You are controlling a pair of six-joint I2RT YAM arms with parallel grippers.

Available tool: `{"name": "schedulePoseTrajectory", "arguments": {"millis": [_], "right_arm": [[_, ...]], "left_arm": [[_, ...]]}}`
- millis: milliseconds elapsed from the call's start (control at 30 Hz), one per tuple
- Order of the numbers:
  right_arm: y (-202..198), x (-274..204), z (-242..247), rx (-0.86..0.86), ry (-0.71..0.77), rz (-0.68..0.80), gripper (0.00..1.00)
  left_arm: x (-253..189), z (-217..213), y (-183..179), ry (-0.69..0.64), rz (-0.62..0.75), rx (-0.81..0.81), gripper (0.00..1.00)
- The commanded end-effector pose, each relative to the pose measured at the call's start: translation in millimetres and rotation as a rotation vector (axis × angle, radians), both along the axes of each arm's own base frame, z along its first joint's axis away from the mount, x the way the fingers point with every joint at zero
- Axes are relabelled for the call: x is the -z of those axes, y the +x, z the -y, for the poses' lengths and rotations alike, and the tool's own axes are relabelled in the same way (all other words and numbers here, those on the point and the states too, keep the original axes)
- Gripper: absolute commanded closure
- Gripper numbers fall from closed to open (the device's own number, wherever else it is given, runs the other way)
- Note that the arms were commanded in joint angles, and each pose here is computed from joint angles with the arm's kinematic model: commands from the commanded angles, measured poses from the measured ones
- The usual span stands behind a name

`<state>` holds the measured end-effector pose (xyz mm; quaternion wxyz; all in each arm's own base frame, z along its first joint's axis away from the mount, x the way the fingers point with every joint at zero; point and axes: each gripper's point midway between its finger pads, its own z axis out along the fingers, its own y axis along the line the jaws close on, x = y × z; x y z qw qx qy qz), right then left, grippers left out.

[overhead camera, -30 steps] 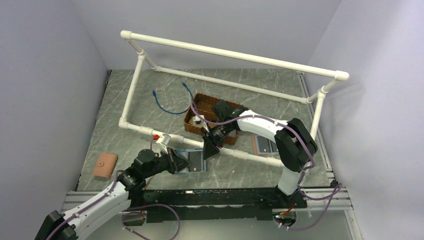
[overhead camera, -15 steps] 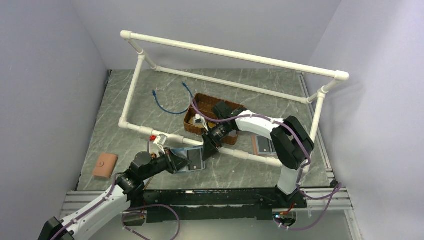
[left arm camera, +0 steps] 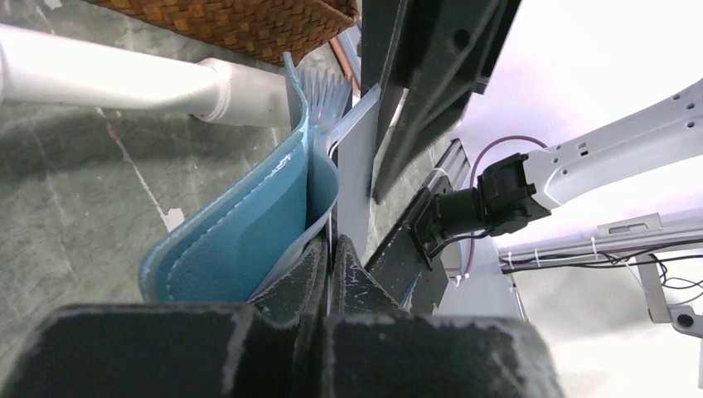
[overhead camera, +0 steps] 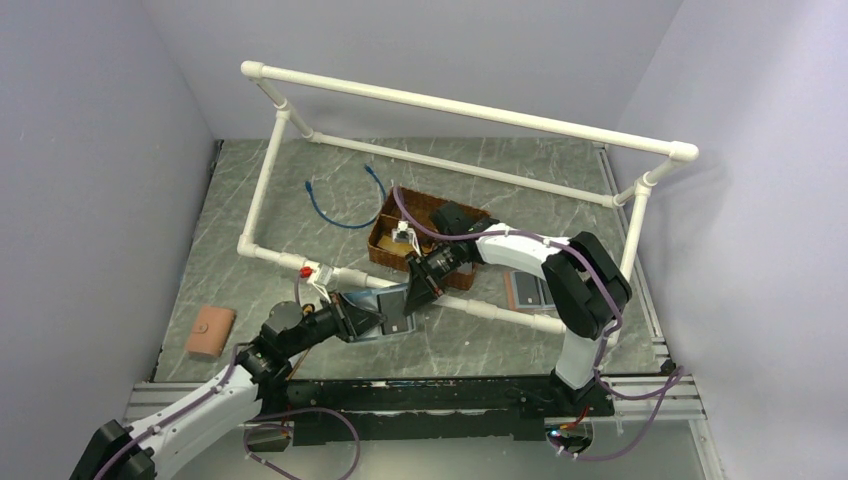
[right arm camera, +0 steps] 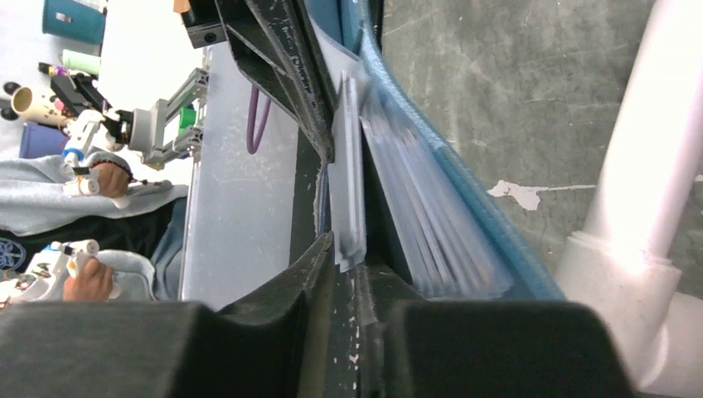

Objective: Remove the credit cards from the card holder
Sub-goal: Remove the credit card from the card holder.

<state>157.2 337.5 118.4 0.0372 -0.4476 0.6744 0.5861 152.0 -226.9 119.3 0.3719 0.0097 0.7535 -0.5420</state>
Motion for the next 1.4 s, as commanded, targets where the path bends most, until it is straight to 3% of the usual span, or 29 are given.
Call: {"name": "schedulePoseTrajectory", "arguments": {"millis": [0,67,200,267,400,533,900,1133,1367], "right_arm": [[0.1,-29.5,-6.2,-0.011,0.100,0.003,0.91],[-0.1,-31.0,-5.9,-0.013,0.106,-0.003,1.00],[0.1,-36.8,-2.1,-0.025,0.138,-0.014,1.00],[-0.5,-41.9,0.0,-0.032,0.162,-0.023,1.00],[-3.6,-47.5,1.9,-0.055,0.196,-0.038,1.00],[-5.6,-48.7,2.9,-0.069,0.211,-0.055,1.00],[-8.2,-58.3,7.8,-0.098,0.264,-0.090,1.00],[-7.9,-59.7,8.7,-0.099,0.270,-0.092,1.00],[-7.9,-59.5,9.2,-0.099,0.271,-0.097,1.00]], "left_arm": [[-45.4,7.5,6.4,-0.119,0.116,0.010,1.00],[-46.4,8.4,7.3,-0.124,0.108,0.009,0.91],[-48.3,9.1,5.3,-0.160,0.080,0.012,0.60],[-48.7,9.2,3.5,-0.179,0.065,0.015,0.55],[-51.4,10.3,0.7,-0.200,0.061,0.031,0.55],[-58.6,12.0,-1.7,-0.225,0.071,0.049,0.64],[-70.0,9.2,-3.3,-0.272,0.064,0.041,0.67],[-63.0,3.8,0.2,-0.253,0.003,-0.006,0.48],[-56.9,0.2,2.0,-0.238,-0.039,-0.036,0.50]]}}
